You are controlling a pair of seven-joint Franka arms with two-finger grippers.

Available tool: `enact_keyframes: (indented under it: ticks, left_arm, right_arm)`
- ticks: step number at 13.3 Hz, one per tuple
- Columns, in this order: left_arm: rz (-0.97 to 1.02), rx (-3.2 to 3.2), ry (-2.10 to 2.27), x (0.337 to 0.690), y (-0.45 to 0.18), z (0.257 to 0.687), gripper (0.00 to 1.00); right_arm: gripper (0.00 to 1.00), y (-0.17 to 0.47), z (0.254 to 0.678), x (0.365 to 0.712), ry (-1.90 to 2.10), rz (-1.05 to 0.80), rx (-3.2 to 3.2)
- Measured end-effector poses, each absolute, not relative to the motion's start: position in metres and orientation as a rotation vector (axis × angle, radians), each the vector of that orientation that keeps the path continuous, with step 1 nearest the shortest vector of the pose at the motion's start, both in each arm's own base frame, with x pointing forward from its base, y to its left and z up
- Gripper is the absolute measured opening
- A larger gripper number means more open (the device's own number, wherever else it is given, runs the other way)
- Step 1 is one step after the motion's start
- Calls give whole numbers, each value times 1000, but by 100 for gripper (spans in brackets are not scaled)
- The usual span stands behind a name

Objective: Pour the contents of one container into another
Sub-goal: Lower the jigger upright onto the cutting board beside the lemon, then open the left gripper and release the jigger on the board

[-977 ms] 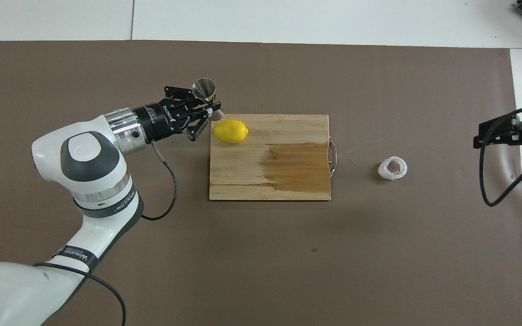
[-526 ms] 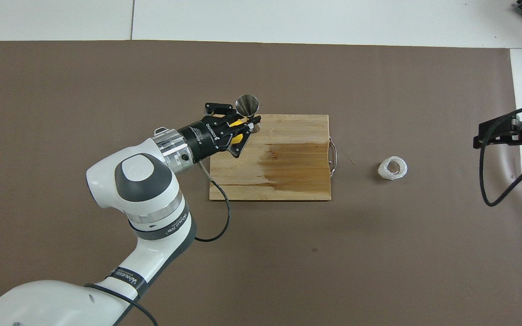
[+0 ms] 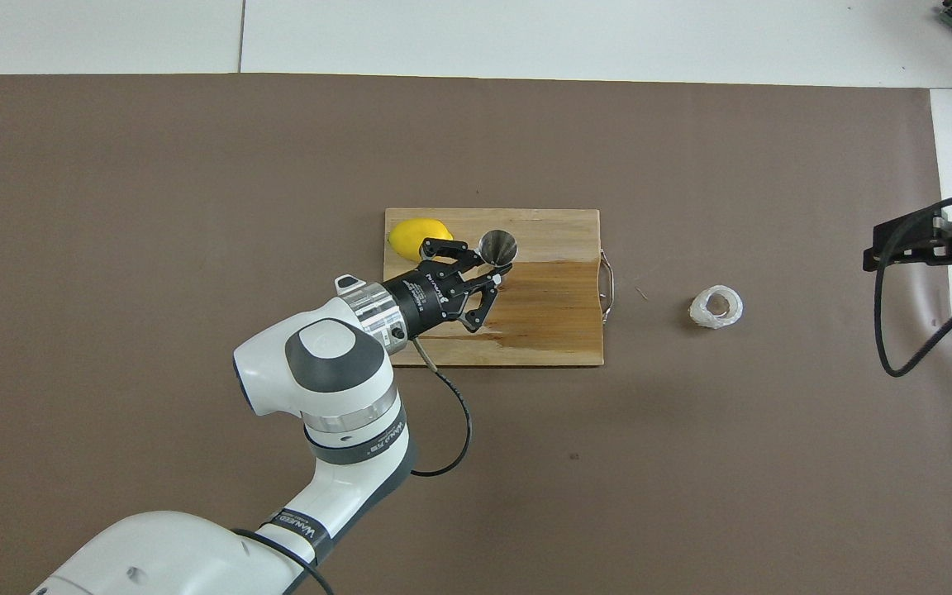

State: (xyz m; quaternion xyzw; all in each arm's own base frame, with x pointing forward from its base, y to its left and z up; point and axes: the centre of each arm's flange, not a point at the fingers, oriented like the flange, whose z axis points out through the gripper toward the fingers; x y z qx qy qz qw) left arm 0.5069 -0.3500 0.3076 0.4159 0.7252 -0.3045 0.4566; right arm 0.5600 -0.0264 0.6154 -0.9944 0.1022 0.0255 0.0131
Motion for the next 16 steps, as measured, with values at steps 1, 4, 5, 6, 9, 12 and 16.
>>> enact_keyframes:
  ticks: [1,4,5,6,9,12,16]
  left_arm:
    - [-751,1029,1800,506,-352,300,22]
    - [-757,1001,1821,507,-351,293,22]
    - [-764,977,1828,507,-351,292,22]
    - [-768,964,1830,507,-352,292,22]
    - [-765,973,1821,506,-356,290,22]
    - [-768,987,1820,503,-361,286,22]
    - [-753,1004,1836,500,-369,280,22]
  right_arm:
    - [100,-26,615,560,318,80,-3098]
    - [100,-26,615,560,318,80,-3098]
    - [100,-26,615,560,318,80,-3098]
    - [100,-26,615,560,318,80,-3098]
    - [100,-26,615,560,318,80,-3098]
    - [100,-26,615,560,318,80,-3098]
    - [100,-26,615,560,318,80,-3098]
